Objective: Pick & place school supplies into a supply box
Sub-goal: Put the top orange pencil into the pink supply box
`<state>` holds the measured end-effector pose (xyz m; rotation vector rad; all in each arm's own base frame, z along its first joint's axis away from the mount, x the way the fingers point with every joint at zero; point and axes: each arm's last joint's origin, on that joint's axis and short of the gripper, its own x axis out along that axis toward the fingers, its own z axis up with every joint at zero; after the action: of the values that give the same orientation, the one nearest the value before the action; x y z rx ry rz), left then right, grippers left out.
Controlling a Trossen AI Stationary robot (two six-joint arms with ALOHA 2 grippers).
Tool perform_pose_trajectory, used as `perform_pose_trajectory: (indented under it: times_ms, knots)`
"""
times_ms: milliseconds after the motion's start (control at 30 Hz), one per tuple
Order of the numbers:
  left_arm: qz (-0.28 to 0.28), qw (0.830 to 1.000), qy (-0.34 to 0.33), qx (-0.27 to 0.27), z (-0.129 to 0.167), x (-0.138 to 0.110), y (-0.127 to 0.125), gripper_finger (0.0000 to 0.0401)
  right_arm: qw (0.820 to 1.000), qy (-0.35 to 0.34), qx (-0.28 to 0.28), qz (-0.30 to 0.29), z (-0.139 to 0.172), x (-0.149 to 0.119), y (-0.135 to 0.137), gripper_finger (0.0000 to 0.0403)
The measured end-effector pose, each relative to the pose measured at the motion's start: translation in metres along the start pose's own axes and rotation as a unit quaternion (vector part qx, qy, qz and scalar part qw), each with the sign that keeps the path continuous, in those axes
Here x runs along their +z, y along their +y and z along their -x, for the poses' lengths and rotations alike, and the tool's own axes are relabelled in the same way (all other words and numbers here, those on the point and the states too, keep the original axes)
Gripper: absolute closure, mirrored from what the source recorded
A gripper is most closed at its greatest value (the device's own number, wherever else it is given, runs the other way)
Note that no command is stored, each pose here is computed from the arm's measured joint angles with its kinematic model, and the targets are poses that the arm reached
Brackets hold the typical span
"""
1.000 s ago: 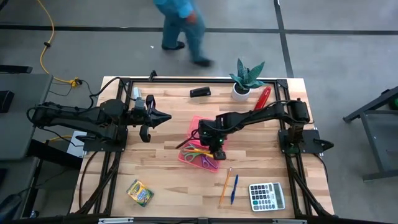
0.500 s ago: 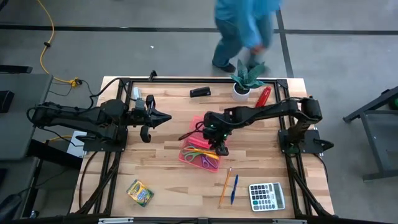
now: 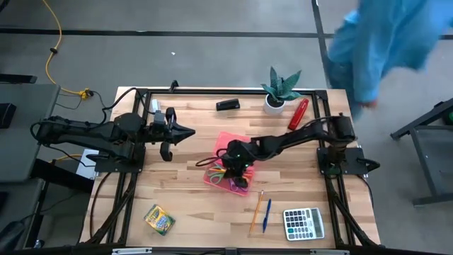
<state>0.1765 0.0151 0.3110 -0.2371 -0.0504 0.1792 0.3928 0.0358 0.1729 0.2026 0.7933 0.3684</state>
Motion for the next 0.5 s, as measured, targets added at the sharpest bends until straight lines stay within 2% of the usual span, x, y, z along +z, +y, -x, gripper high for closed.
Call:
perform_pose_trajectory:
  times_ms: [133,400,500]
  knots:
    - [0.010,1.000,0.000,0.000,0.000,0.000,0.000,0.0401,1.000,0.008,-0.018,-0.015,-0.006,-0.004,-0.013,0.0401]
    - [0.011,1.000,0.001,0.000,0.000,0.000,0.000,0.0401,0.998,0.003,-0.052,-0.035,0.000,-0.003,-0.030,0.0402]
    - [0.011,1.000,0.002,0.000,0.000,0.000,0.000,0.0401,0.998,0.001,-0.048,-0.047,0.003,-0.002,-0.035,0.0402]
